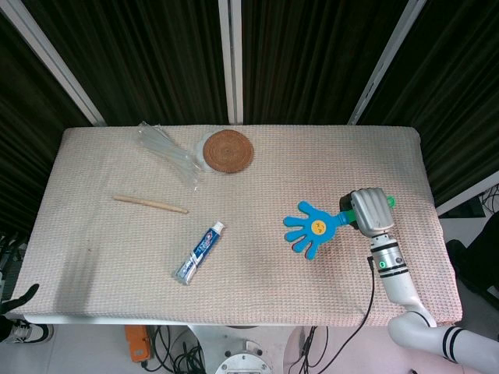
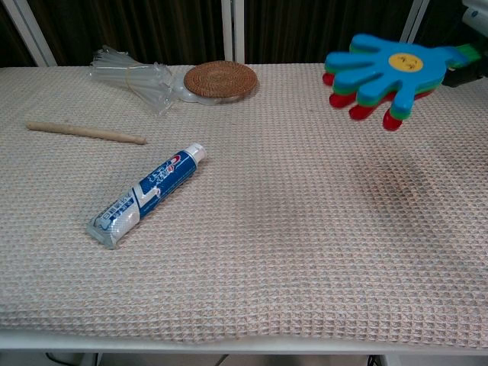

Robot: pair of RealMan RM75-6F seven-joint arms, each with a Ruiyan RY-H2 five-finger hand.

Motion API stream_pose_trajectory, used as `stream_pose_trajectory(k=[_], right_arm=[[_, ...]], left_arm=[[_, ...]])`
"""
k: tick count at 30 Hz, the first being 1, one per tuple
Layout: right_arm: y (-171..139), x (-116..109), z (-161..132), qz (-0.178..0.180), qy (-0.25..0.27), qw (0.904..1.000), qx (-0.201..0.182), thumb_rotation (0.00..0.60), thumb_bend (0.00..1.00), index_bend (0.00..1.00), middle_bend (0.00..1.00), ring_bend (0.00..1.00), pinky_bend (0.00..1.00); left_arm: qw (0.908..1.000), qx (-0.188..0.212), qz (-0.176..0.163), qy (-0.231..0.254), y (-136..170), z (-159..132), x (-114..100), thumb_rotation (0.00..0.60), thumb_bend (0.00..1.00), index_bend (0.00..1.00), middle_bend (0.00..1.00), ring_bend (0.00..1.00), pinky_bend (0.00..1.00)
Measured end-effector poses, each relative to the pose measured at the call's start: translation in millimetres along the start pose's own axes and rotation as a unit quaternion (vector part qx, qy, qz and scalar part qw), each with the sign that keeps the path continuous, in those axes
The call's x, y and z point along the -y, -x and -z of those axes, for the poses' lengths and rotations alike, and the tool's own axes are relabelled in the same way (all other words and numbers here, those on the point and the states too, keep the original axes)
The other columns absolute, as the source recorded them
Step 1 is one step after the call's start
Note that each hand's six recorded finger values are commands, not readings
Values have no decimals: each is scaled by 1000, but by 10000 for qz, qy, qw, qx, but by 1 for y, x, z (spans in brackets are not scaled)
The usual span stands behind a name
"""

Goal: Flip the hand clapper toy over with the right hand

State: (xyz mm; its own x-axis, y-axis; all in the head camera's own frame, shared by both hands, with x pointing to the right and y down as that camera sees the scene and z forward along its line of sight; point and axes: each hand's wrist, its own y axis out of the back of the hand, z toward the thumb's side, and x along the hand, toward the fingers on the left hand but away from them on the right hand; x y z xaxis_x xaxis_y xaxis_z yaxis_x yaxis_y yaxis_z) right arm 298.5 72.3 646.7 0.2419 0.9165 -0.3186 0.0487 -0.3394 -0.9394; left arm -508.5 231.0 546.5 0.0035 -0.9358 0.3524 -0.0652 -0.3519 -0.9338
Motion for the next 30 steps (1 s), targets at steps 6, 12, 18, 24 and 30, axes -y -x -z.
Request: stream_pose_trajectory(k=[6, 12, 18, 24, 30], right_arm=[[-1, 7, -4, -288, -1197, 9924, -83, 600, 830, 1000, 1000, 1000, 1000], [0, 0, -6, -274, -55, 9995, 170, 600, 832, 1000, 1000, 1000, 1000], [6, -15, 3, -5, 2926, 9534, 729, 600, 832, 1000, 1000, 1000, 1000], [12, -21, 21, 202, 5327, 8340, 1423, 600, 832, 1000, 1000, 1000, 1000], [15, -15, 26, 144, 5271, 8357, 1537, 600, 836, 1000, 1000, 1000, 1000]], left_arm=[[10000, -12, -4, 0, 1, 1, -1, 600, 192, 109, 34, 0, 92], [10000, -7, -1, -3, 0, 0, -1, 600, 192, 109, 34, 0, 92], [10000, -21, 13, 9, 0, 1, 0, 600, 192, 109, 35, 0, 93], [10000, -12, 38, 25, -2, 2, 2, 600, 192, 109, 34, 0, 93], [10000, -22, 48, 32, -1, 3, 2, 600, 192, 109, 34, 0, 93]])
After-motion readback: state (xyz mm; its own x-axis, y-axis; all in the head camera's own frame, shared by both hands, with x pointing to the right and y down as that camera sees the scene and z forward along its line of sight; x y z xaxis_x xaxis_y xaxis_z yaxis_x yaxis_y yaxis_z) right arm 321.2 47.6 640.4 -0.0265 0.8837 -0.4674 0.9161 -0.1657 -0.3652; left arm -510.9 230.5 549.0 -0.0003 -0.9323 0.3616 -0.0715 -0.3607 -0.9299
